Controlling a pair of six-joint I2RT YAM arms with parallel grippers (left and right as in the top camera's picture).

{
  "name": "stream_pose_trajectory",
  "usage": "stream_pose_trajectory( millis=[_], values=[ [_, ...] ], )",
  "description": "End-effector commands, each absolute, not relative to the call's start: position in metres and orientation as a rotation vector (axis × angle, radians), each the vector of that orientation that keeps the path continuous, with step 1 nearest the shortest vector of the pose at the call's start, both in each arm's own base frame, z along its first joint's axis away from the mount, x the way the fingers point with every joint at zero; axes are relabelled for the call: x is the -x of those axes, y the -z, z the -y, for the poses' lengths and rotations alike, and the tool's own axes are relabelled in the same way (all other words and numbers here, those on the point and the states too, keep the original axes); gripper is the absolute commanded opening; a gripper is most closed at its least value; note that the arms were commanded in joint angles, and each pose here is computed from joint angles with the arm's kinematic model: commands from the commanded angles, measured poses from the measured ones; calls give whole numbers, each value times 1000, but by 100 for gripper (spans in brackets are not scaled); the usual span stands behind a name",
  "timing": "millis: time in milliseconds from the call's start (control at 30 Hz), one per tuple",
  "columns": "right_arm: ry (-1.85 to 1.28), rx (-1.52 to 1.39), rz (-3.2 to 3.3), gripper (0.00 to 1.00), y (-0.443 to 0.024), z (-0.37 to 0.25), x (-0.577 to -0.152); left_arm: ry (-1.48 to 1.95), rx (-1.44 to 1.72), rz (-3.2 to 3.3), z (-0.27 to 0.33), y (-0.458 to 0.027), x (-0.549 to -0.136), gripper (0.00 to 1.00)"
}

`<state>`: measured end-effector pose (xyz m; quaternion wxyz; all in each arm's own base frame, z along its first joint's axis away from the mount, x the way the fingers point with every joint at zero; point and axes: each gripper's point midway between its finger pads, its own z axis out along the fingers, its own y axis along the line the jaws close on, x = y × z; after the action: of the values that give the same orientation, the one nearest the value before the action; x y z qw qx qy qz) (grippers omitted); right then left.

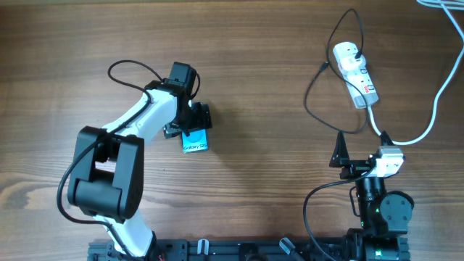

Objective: Plug charger to phone and switch on socket
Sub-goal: 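Lower the left gripper and align it over the phone's top edge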

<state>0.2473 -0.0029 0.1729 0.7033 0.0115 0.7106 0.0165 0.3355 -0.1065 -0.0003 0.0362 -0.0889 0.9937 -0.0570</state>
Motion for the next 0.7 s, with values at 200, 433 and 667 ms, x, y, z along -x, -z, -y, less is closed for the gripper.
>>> stream_pose_trajectory(
  millis=[200, 433, 667],
  values=[
    [-23, -21, -1569, 100, -175, 4, -247, 83, 215, -3150, 101, 43, -316, 90],
    [-23, -22, -1569, 100, -175, 4, -247, 62, 211, -3190, 101, 58, -309, 92],
    [-23, -22, -1569, 100, -175, 4, -247, 42, 127, -3191, 115, 58, -305, 100]
  ],
)
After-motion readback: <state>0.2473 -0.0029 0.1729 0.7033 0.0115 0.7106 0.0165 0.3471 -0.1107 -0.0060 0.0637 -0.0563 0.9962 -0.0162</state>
